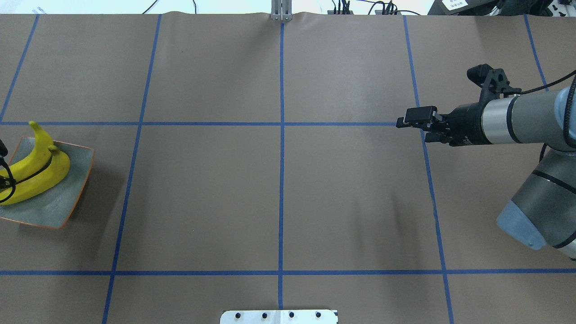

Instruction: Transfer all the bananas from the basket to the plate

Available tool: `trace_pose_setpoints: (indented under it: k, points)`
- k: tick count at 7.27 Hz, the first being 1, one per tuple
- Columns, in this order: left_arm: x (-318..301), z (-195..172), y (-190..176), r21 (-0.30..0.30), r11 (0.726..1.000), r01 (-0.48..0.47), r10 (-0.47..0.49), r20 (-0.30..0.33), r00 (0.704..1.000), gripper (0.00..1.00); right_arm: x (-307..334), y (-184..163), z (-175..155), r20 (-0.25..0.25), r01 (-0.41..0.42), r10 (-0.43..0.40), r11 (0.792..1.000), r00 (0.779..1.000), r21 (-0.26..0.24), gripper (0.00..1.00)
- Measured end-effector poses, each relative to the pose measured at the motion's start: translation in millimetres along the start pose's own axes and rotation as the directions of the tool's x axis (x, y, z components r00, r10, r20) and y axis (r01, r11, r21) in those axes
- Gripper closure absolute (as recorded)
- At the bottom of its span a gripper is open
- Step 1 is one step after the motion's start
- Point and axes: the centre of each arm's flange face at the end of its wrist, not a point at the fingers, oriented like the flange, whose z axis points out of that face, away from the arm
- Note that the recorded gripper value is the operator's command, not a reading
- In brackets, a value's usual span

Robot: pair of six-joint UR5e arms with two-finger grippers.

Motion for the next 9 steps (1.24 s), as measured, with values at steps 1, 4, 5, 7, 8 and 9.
trace_pose_setpoints:
  k: [1, 4, 5, 7, 8, 9]
  points:
    - [0, 0, -1, 0.002, 1.0, -0.001, 0.001, -0.001, 1.0, 0.04, 1, 0, 0, 0.001, 0.0, 0.0, 1.0, 1.0, 0.0, 0.0]
    - [4, -7, -12, 0.026, 1.0, -0.002, 0.003, -0.021, 1.0, 0.04, 7, 0, -2, -0.006, -0.004, 0.004, 1.0, 1.0, 0.003, 0.0]
    - [7, -12, -21, 0.041, 0.999, -0.001, 0.004, -0.054, 0.999, 0.02, 11, -2, -4, -0.011, -0.006, 0.006, 1.0, 1.0, 0.007, 0.0]
    - [17, -27, -51, 0.07, 0.996, 0.063, -0.053, -0.141, 0.989, 0.01, 25, -13, -14, -0.031, -0.014, 0.015, 1.0, 0.999, 0.02, 0.0]
    - [23, -35, -69, 0.072, 0.983, 0.166, -0.149, -0.204, 0.968, 0.01, 43, -24, -25, -0.056, 0.002, 0.0, 1.0, 0.998, 0.028, 0.0]
    - [30, -44, -85, 0.056, 0.955, 0.291, -0.266, -0.269, 0.926, 0.01, 71, -39, -42, -0.094, 0.054, -0.051, 0.998, 0.994, 0.03, 0.0]
